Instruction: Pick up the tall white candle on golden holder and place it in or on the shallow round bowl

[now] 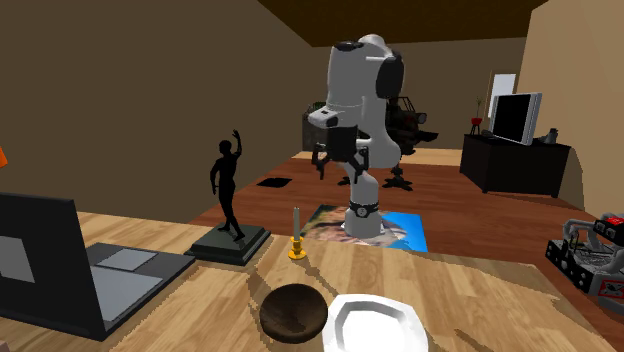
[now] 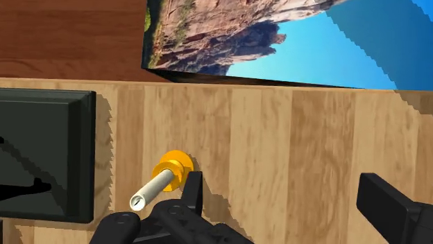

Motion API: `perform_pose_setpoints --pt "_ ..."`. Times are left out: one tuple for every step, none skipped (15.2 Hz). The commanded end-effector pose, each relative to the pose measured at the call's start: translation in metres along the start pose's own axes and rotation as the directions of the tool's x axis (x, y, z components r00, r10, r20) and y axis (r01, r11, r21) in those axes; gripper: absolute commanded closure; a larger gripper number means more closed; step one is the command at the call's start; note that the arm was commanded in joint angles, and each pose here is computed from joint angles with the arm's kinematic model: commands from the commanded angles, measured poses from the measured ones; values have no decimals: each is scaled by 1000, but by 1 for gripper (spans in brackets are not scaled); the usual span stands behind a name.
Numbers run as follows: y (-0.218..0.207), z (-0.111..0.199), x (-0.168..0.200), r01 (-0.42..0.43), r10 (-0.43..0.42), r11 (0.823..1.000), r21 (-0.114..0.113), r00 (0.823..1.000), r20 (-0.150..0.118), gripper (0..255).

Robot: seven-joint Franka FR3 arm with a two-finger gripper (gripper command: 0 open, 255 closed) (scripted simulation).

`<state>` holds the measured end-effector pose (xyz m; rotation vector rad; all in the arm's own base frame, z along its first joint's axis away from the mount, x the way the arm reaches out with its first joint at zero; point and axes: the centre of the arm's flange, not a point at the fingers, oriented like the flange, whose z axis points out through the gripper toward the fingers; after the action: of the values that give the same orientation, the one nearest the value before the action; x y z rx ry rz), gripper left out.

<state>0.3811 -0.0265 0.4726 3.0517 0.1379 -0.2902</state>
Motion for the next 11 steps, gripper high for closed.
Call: perform_pose_setpoints --pt "10 19 17 -4 4 1000 -16 999 34 0" --pt "16 28 26 -6 7 1000 -24 999 50 0" --pt "21 38 36 -8 10 999 -32 998 66 0" --pt "27 47 45 -10 13 999 -40 997 82 0" --pt "33 56 54 -12 16 999 -48 995 98 0" --pt "39 66 63 -13 20 998 -56 993 113 0" --pt "45 75 71 -15 23 998 -64 991 129 0" --pt "51 85 80 -16 27 997 -72 989 145 0" --pt "57 94 88 -18 30 997 -80 987 160 0" --pt "64 104 96 -19 34 996 -88 984 176 0" --pt "70 114 104 -20 38 995 -96 981 192 0"
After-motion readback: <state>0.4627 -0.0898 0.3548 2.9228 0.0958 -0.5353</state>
